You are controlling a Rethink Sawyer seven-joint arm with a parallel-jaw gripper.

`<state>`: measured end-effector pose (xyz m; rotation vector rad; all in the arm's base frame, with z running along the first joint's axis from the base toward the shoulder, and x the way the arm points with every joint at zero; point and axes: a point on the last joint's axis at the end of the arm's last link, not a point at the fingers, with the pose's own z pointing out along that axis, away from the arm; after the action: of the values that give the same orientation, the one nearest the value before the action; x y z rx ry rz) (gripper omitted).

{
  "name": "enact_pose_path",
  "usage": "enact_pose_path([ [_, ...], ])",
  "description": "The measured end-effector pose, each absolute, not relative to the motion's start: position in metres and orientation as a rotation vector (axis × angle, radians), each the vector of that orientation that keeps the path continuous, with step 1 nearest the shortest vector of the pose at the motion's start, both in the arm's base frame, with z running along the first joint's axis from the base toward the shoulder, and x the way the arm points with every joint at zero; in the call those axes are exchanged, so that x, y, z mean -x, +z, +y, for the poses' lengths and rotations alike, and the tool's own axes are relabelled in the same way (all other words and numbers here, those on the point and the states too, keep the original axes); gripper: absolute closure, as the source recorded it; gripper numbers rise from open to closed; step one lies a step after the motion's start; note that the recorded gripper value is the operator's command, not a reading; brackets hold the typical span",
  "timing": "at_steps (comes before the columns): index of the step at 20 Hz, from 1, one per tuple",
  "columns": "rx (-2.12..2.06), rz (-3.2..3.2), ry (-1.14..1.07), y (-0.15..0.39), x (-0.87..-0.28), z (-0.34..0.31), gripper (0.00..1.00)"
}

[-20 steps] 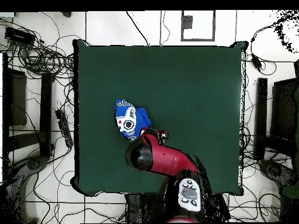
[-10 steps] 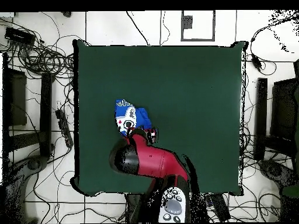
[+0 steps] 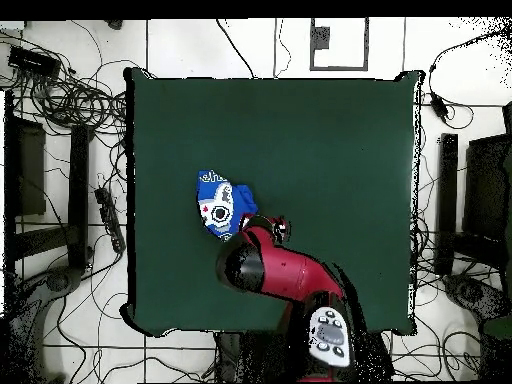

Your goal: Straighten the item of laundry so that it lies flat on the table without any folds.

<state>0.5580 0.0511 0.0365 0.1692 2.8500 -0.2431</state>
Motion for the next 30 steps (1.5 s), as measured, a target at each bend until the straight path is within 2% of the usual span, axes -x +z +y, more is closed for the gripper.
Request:
enact_pose_path([
  [10,-0.140,2.906,-0.200,-0.041,-0.524,0.063,0.00],
  [30,-0.062,2.919,-0.115,-0.027,-0.509,0.103,0.00],
])
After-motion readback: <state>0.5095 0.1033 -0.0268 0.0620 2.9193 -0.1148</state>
